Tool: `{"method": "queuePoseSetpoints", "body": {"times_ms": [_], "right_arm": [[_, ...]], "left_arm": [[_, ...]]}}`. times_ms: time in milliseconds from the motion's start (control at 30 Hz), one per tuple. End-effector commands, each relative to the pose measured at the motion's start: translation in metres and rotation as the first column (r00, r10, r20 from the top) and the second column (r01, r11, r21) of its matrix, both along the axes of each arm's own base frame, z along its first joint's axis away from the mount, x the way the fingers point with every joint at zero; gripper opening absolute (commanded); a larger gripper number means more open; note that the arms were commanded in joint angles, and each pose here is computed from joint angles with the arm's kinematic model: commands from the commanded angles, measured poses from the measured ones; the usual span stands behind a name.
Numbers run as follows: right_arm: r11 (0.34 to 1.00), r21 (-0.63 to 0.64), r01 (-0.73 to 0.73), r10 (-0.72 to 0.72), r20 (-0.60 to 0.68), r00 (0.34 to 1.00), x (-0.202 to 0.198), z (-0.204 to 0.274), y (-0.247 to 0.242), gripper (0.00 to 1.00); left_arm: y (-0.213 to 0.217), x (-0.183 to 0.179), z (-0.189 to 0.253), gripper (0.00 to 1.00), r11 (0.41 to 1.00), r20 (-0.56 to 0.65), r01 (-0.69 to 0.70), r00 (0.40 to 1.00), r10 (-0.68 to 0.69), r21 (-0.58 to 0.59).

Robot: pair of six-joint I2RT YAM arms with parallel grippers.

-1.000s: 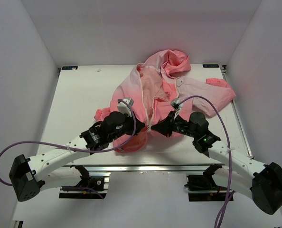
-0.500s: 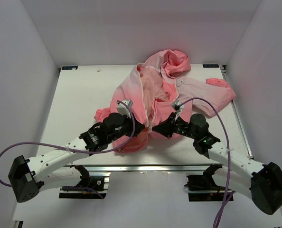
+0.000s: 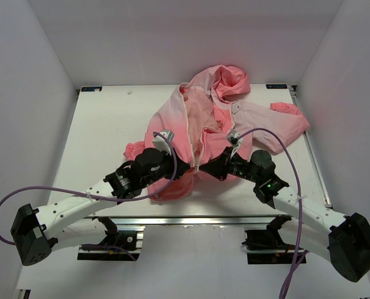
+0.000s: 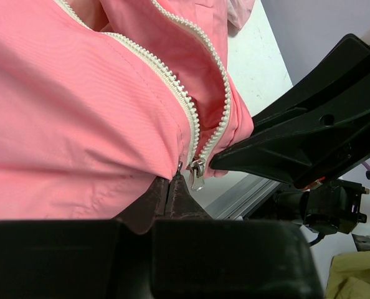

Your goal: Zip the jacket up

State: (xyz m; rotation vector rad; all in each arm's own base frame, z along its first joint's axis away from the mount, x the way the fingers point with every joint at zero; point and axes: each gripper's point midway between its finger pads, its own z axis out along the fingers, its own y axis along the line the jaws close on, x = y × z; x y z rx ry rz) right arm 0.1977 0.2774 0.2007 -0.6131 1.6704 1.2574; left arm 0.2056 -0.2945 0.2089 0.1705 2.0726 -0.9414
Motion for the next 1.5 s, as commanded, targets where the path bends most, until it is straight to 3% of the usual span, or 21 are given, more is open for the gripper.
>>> {"method": "queuePoseSetpoints", "body": {"times_ms": [0,633,1200,1333,1467], "right_arm": [[0.997,0.078,0.009,-0.015,0.078,0.997,0.003,0.023,-0.001,0.0],[0.994,0.102,0.023,-0.034,0.104,0.994,0.007,0.023,0.0,0.0],[0.987,0.134,0.092,-0.102,0.074,0.992,0.02,0.038,-0.003,0.0],[0.993,0.083,0.078,-0.081,0.033,0.996,0.019,0.035,-0.002,0.0],[0.998,0.044,0.046,-0.047,0.015,0.999,0.01,0.03,-0.004,0.0]], "left_arm": [[0.0,-0.004,0.012,0.0,0.999,0.011,0.014,1.0,-0.013,-0.038],[-0.004,-0.01,0.01,0.0,0.997,0.008,0.053,0.999,-0.052,-0.056],[-0.017,-0.046,-0.025,0.0,0.956,-0.102,0.29,0.953,-0.285,0.036],[-0.008,-0.049,-0.054,0.0,0.957,-0.205,0.268,0.949,-0.241,0.112],[0.0,-0.035,-0.059,0.0,0.972,-0.202,0.175,0.969,-0.142,0.155]]}}
